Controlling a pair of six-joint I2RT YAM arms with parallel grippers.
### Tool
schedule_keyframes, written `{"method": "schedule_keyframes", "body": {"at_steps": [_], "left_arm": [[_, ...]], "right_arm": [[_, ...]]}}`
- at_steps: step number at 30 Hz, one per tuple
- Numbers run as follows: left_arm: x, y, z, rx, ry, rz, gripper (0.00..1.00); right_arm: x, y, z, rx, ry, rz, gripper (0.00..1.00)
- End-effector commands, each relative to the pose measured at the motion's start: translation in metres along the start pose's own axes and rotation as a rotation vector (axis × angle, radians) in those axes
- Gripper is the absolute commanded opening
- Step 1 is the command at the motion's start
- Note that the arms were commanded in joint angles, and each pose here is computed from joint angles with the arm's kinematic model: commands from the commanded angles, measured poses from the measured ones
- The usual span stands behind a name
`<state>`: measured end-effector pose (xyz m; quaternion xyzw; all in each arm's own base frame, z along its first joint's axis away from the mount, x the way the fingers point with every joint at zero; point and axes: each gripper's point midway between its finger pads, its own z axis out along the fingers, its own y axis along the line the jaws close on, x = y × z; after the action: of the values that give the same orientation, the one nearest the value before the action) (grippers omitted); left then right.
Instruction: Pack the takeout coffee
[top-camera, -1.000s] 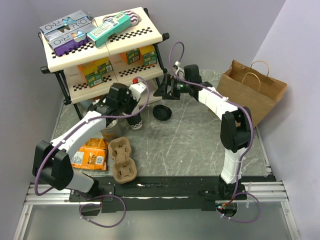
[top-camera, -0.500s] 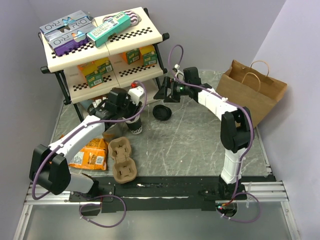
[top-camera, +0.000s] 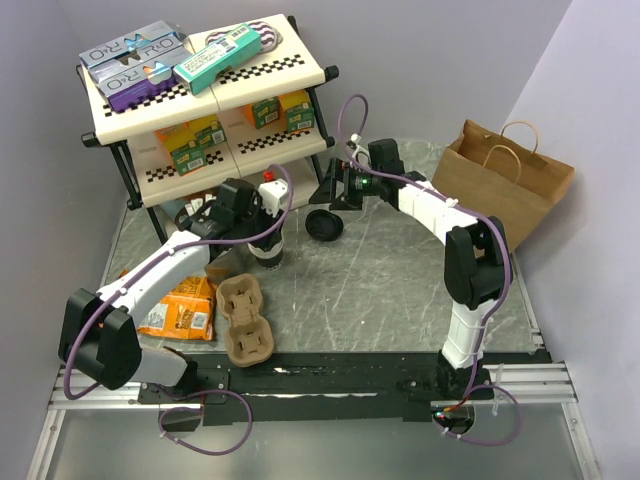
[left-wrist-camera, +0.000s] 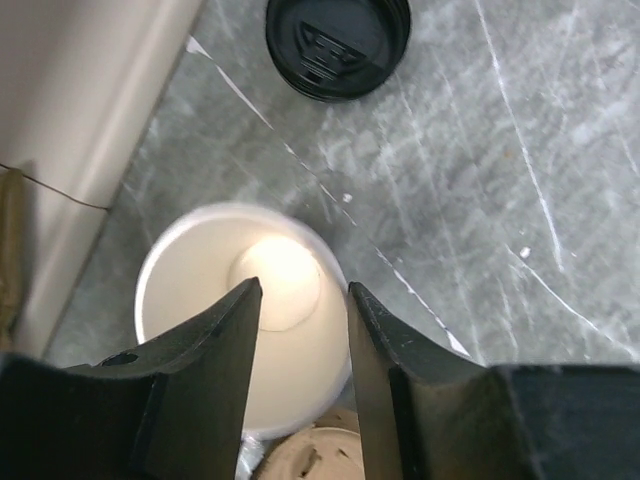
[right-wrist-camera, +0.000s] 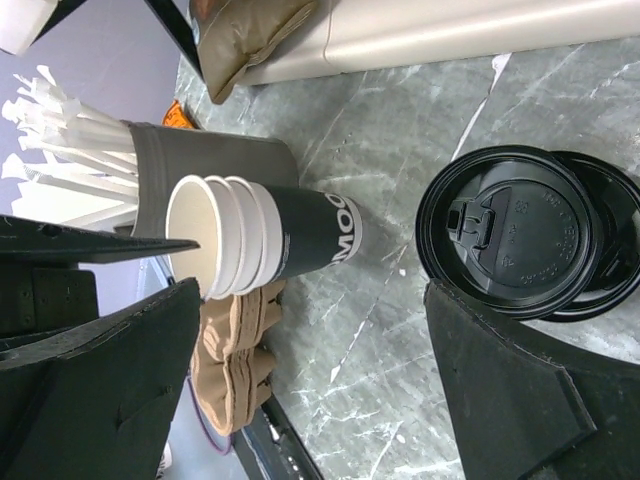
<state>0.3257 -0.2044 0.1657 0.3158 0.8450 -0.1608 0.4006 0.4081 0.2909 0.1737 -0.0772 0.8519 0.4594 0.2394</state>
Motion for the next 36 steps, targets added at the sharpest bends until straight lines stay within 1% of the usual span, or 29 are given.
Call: {"method": "schedule_keyframes", "body": {"at_steps": [1,7,12,16,22,29,33,36], "left_arm": [[-0.009,-0.013,-0.010,0.053,-0.017,-0.035,0.45],[-0.012,-0.014,-0.014,0.053,-0.017,-0.041,0.43],[-0.005,-0.012,-0.014,0.052,0.022,-0.021,0.41],[-0.002,-0.012,-0.013,0.052,0.038,-0.002,0.34],[-0.001,-0.012,-0.012,0.055,0.045,0.019,0.29],[-0.005,-0.011,-0.006,0.046,0.053,0.082,0.28],[-0.008,-0.012,-0.006,0.038,0.061,0.131,0.31],[-0.008,-0.012,-0.005,0.041,0.073,0.133,0.32]], "right_arm": [[-0.015,0.022,-0.015,-0.040,-0.060,-0.067,0.99],[-0.011,0.022,-0.015,-0.048,-0.049,-0.052,0.99],[-0.001,0.022,-0.009,-0.053,-0.025,-0.029,0.99],[0.001,0.024,-0.006,-0.054,-0.019,-0.033,0.99],[0.020,0.033,0.009,-0.073,0.039,-0.035,0.99],[0.048,0.034,0.030,-0.084,0.126,-0.003,0.98],[0.053,0.035,0.033,-0.093,0.140,0.014,0.98],[0.052,0.034,0.034,-0.094,0.136,0.019,0.98]]}}
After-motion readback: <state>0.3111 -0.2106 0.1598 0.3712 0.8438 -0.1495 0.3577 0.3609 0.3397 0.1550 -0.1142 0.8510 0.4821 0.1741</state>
